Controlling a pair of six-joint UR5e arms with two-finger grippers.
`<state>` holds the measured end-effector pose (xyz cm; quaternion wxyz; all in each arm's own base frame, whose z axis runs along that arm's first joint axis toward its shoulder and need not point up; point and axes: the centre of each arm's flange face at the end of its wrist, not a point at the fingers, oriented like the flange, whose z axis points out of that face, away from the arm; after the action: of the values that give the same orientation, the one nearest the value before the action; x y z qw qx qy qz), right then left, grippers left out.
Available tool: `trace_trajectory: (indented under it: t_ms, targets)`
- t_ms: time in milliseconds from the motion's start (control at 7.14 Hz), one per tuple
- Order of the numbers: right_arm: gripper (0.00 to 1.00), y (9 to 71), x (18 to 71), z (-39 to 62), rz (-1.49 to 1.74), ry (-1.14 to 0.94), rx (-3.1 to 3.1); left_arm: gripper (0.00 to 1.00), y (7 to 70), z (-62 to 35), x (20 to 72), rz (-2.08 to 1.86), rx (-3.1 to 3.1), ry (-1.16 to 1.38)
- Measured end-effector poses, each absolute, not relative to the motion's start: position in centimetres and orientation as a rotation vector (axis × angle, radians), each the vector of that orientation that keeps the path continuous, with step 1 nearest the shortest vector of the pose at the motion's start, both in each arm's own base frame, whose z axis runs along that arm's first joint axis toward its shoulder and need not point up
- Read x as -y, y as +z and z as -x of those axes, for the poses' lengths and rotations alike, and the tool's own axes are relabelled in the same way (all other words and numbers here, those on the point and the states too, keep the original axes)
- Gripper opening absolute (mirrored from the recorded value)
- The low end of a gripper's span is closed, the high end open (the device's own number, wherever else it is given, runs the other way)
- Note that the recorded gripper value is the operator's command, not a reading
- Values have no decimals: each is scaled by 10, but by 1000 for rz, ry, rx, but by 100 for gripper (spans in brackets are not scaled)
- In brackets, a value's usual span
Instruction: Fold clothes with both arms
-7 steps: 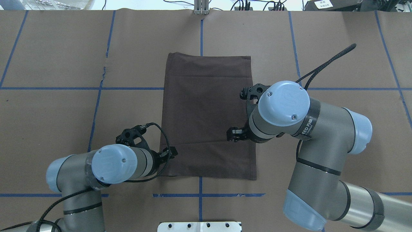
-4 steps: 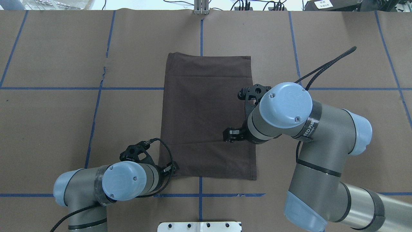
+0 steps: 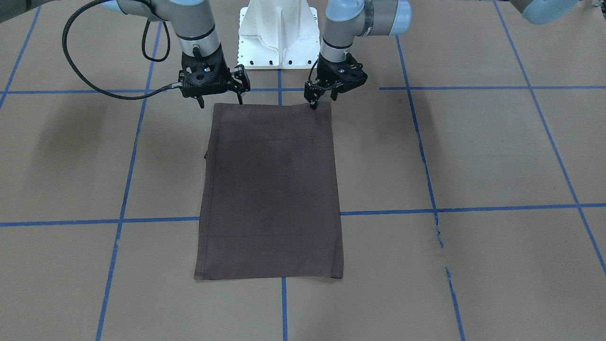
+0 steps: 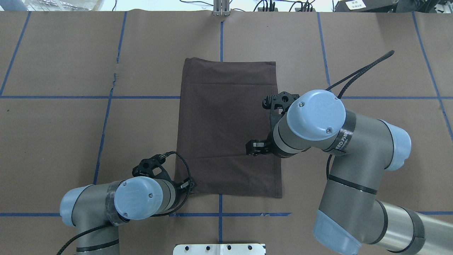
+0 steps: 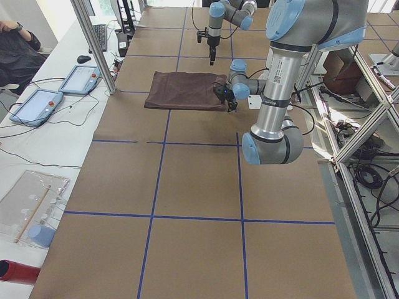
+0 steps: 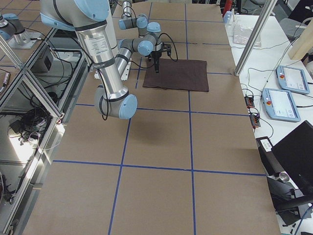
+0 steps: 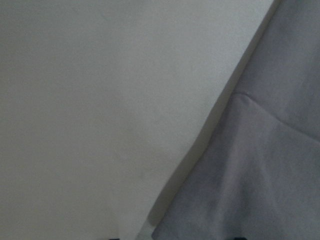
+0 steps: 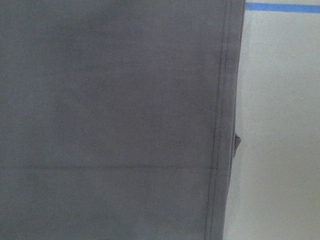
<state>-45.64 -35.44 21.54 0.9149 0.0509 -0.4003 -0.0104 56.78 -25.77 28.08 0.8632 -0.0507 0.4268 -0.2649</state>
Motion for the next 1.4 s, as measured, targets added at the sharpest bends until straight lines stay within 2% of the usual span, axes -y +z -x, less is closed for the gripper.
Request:
trace_trajectory:
  t_ms: [140, 420, 560, 700, 840, 1400]
  targets:
    - [100, 215, 354, 455, -106, -21, 825, 57, 280, -568, 258, 106, -895, -556]
    - [100, 216, 354, 452, -107, -20, 826, 45, 279, -569, 259, 101, -896, -557]
    - [100, 218, 353, 449, -106, -20, 825, 32, 279, -570, 260, 92, -898, -560]
    - [100, 220, 352, 447, -105, -20, 824, 10, 277, -571, 260, 88, -900, -560]
    - [100, 221, 351, 446, -105, -20, 823, 0, 276, -571, 260, 87, -903, -559]
    - [100, 222, 350, 446, -103, -17, 823, 0, 268, -567, 261, 82, -919, -551]
